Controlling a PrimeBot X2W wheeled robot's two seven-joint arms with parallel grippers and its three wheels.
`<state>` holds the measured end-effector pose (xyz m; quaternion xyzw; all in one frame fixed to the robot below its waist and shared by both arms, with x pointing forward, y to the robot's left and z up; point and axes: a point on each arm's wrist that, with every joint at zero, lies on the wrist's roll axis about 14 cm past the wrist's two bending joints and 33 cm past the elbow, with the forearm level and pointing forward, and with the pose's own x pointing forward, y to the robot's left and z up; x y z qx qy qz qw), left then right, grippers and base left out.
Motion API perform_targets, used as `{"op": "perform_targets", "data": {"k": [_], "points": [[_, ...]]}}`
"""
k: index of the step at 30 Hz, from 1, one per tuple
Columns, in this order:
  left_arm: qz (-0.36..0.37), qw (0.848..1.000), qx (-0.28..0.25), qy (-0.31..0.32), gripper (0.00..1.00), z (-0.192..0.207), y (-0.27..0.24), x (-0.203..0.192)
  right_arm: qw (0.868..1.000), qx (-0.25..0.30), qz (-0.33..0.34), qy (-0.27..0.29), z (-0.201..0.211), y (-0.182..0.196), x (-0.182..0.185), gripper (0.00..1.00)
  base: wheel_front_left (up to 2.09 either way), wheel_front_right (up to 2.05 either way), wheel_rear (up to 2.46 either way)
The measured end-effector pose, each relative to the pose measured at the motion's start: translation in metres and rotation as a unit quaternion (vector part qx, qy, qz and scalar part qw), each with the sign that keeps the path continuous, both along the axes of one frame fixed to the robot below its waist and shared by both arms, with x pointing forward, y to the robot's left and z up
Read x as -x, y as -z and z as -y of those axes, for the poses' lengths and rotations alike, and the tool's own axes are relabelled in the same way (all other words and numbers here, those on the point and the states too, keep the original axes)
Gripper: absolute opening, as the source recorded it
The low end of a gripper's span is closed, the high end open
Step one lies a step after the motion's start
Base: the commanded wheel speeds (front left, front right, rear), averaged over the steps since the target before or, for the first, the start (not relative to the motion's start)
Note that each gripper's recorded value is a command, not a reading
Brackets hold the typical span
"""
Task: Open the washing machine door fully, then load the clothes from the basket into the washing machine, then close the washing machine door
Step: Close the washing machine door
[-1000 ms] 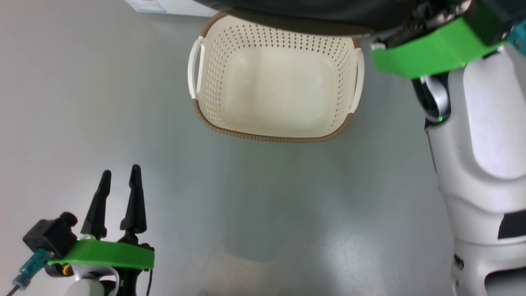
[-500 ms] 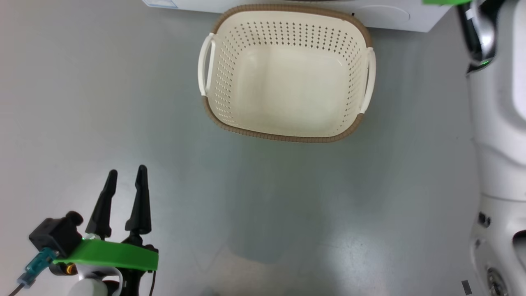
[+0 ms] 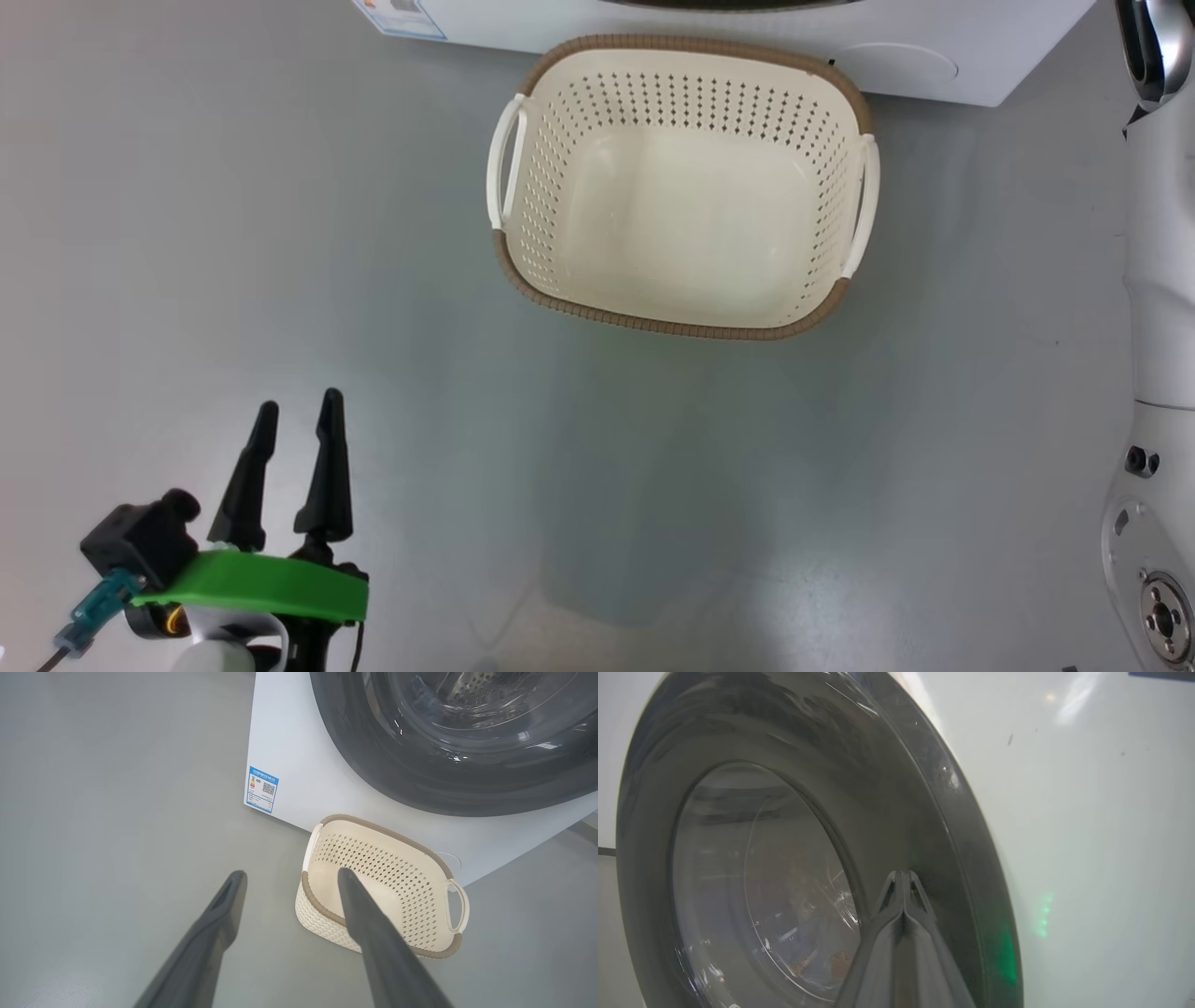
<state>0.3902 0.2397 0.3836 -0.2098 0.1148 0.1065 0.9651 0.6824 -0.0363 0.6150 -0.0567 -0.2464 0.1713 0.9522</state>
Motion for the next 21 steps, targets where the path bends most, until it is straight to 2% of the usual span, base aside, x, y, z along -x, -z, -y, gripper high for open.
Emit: {"op": "perform_targets", "data": {"k": [6,7,8,9,10,11,12,21], "points": [[0.012,1.000,0.003,-0.007,1.00,-0.002,-0.009,0.001,1.000,0.000,0.016,0.009,0.010,-0.018,0.009,0.00,0.00,0.00,0.00],[0.020,1.000,0.011,-0.008,1.00,-0.001,-0.013,0.001,1.000,-0.006,0.016,0.011,0.017,-0.021,0.017,0.04,0.00,0.00,0.00],[0.026,0.999,0.015,-0.011,1.00,-0.001,-0.016,0.001,1.000,-0.008,0.014,0.009,0.018,-0.019,0.022,0.31,0.00,0.00,0.00],[0.031,0.999,0.022,-0.015,1.00,-0.001,-0.020,0.001,1.000,-0.009,0.009,0.005,0.018,-0.015,0.029,0.48,0.00,0.00,0.00],[0.036,0.999,0.026,-0.014,1.00,0.000,-0.022,0.002,1.000,-0.010,0.003,0.002,0.018,-0.010,0.036,0.80,0.00,0.00,0.00],[0.039,0.999,0.027,-0.013,1.00,0.001,-0.025,0.003,1.000,-0.011,-0.005,-0.002,0.019,-0.005,0.044,0.93,0.00,0.00,0.00],[0.041,0.999,0.028,-0.013,1.00,0.002,-0.027,0.005,1.000,-0.012,-0.011,-0.004,0.020,0.000,0.052,0.99,0.00,0.00,0.00],[0.063,0.998,0.005,-0.006,1.00,0.003,-0.048,0.025,0.998,-0.029,-0.053,-0.003,0.046,0.018,0.130,1.00,0.00,0.00,0.00]]}}
